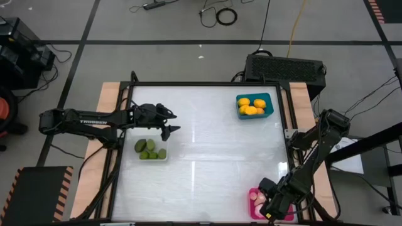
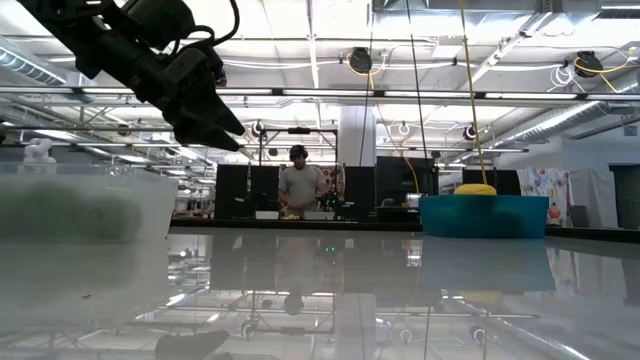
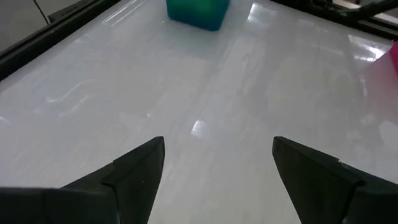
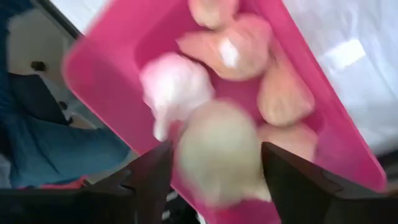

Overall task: Sort produce into baskets
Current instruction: Put the white garlic into the pink bin, then return to Home Position

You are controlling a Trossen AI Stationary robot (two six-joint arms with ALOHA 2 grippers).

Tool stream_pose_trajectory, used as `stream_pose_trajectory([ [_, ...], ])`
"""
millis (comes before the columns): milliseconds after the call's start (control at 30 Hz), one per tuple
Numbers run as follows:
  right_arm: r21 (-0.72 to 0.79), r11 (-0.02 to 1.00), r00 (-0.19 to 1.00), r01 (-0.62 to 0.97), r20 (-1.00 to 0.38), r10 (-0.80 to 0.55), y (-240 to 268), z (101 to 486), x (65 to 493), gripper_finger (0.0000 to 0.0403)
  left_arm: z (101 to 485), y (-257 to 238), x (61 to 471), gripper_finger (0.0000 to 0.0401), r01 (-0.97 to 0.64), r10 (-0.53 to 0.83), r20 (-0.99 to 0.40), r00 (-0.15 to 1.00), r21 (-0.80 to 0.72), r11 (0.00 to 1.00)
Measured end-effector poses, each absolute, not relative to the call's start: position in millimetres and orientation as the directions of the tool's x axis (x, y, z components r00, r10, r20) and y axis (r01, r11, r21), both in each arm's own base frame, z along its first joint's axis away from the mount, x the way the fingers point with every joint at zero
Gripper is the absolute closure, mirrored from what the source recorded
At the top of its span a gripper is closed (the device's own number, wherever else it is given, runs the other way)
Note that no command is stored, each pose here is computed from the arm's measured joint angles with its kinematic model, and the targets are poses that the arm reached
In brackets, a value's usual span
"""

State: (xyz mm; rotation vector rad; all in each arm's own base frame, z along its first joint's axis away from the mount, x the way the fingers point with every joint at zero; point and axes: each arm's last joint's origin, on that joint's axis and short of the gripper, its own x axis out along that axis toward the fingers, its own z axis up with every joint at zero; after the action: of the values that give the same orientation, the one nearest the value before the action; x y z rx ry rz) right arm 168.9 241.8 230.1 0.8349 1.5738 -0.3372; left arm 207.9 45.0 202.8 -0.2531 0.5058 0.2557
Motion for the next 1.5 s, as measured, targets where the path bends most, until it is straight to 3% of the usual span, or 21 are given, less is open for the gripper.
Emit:
stream_pose_trajectory([
  [267, 0.241, 0.732, -0.064, 0.638, -0.93, 0.362, 242.4, 230.5, 166.6, 0.0124, 203.8, 45.0, 207.8, 0.0095, -0.303, 0.178, -0.499, 0.848, -0.179, 0.936],
  [567, 0.24, 0.754, -0.06, 0.612, -0.936, 0.347, 241.1, 230.1, 166.6, 0.0127, 206.0, 44.7, 206.5, 0.0095, -0.312, 0.181, -0.49, 0.853, -0.2, 0.929],
  [867, 0.232, 0.849, 0.061, 0.475, -0.971, 0.231, 231.4, 228.7, 174.8, 0.0146, 222.8, 42.3, 196.9, 0.0095, -0.28, 0.179, -0.409, 0.895, -0.203, 0.938],
  [1100, 0.156, 0.931, 0.323, 0.329, -0.945, 0.044, 212.6, 237.3, 191.4, 0.0167, 235.6, 37.8, 188.4, 0.0095, -0.252, 0.169, -0.342, 0.924, -0.215, 0.943],
  [1233, 0.064, 0.964, 0.406, 0.257, -0.913, -0.048, 203.9, 238.3, 201.1, 0.0182, 237.5, 31.3, 187.7, 0.0095, -0.219, 0.137, -0.333, 0.933, -0.223, 0.95],
  [1500, 0.011, 0.997, 0.456, 0.082, -0.889, -0.028, 180.8, 238.8, 232.2, 0.0203, 236.6, 17.6, 187.6, 0.0095, -0.198, 0.121, -0.34, 0.933, -0.201, 0.959],
])
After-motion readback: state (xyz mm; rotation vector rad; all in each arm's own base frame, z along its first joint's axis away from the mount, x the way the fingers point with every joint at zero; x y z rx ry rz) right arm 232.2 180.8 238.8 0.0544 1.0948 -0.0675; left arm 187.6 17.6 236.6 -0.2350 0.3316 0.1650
